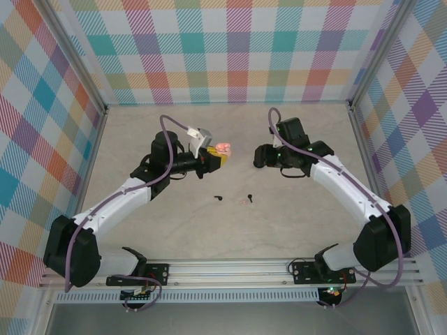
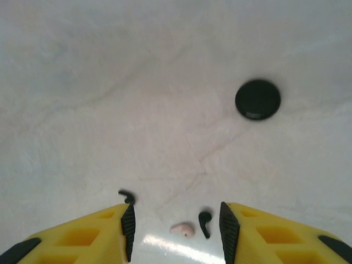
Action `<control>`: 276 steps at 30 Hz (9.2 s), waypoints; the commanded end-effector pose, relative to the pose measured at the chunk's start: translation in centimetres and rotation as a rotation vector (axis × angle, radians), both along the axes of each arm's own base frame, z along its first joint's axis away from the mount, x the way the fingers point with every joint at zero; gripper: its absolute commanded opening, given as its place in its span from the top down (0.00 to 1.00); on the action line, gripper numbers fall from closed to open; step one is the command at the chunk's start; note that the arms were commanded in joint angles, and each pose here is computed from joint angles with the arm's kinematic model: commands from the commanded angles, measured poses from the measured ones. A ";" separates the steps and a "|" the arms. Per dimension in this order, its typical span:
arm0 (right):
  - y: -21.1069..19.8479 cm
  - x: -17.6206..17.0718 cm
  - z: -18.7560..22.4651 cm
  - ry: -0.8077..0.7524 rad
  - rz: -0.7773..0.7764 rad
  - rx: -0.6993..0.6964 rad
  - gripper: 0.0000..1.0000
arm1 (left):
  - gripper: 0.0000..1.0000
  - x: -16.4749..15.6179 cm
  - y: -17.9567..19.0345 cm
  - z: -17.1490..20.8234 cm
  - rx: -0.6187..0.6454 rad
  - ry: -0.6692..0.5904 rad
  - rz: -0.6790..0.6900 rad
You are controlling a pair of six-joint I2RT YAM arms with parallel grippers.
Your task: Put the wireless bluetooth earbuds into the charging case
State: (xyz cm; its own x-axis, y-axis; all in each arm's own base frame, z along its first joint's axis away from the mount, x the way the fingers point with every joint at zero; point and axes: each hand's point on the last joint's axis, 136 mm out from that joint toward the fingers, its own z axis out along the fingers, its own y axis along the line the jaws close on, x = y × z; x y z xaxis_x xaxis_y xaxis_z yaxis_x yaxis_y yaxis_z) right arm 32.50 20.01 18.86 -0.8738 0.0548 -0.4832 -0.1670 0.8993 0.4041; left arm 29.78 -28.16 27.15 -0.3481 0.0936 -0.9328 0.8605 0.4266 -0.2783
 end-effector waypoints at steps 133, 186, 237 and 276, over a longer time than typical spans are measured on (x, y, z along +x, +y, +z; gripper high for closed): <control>8.8 -4.7 -16.3 0.481 0.185 -0.348 0.75 | 0.93 -1.8 1.5 1.5 0.027 -0.068 0.025; 5.2 3.5 -16.0 0.423 0.171 -0.391 0.55 | 0.93 -0.1 1.8 -0.4 0.028 -0.028 0.109; 5.0 2.8 -18.0 0.531 0.354 -0.491 0.64 | 0.93 -0.2 2.0 0.2 0.029 -0.039 0.113; 2.8 5.1 -14.9 0.479 -0.014 -0.100 0.76 | 0.93 1.1 2.1 -1.9 0.031 0.021 0.174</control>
